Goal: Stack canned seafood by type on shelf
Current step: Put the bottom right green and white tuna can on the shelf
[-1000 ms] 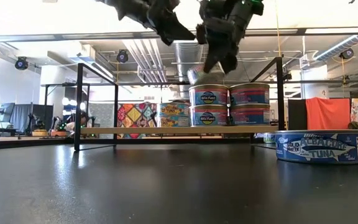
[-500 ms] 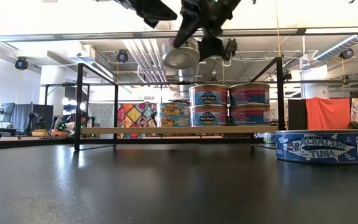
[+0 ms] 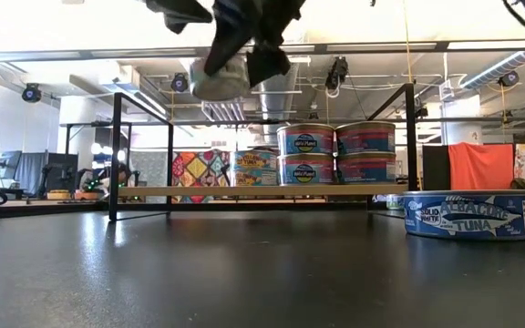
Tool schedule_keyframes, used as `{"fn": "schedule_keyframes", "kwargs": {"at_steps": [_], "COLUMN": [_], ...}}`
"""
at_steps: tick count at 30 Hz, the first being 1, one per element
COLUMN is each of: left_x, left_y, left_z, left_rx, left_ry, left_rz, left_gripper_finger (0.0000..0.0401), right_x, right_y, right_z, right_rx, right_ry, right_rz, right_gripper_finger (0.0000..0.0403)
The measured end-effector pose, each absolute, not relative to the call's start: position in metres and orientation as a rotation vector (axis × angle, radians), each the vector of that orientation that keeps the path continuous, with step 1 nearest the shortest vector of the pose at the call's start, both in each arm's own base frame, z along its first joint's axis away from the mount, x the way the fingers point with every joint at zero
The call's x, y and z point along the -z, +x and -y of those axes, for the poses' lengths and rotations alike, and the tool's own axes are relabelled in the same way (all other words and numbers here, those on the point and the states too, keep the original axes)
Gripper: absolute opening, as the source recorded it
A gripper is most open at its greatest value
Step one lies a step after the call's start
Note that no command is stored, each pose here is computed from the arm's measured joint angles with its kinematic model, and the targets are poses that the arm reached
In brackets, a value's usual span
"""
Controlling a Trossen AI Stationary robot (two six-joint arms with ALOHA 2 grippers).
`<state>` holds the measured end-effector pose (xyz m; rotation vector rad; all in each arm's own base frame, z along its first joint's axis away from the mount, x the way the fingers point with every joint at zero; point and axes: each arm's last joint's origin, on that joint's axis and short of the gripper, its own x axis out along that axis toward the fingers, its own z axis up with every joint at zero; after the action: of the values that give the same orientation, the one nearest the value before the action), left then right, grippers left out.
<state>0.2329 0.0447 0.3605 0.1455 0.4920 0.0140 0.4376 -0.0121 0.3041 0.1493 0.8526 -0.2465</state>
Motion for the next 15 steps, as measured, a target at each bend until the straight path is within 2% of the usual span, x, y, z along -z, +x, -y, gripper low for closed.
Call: {"fn": "schedule_keyframes", "kwargs": {"at_steps": [7,12,15], "left_x": [-0.335,-0.308,-0.308], "left_y": [0.203,0.208,0.216], "left_z": [-0.037,-0.04,-0.042], "left_rx": [-0.046,-0.112,-0.127], "left_ry": [-0.008,-0.08,-0.071], "left_rz": [-0.661,-0.77,-0.724], "left_gripper_finger": [0.0,0.0,0.0], "right_x": [-0.283,-0.268,-0.263], "right_y": [0.457,0.465,0.466], "right_z": [0.017,0.023,0.032], "right_rx": [0.196,0.14,0.128], "right_ry": [-0.012,-0.08,-0.047], "right_rz": [-0.989,-1.03,-1.038], "right_gripper_finger": [0.037,0.037,0.037]}}
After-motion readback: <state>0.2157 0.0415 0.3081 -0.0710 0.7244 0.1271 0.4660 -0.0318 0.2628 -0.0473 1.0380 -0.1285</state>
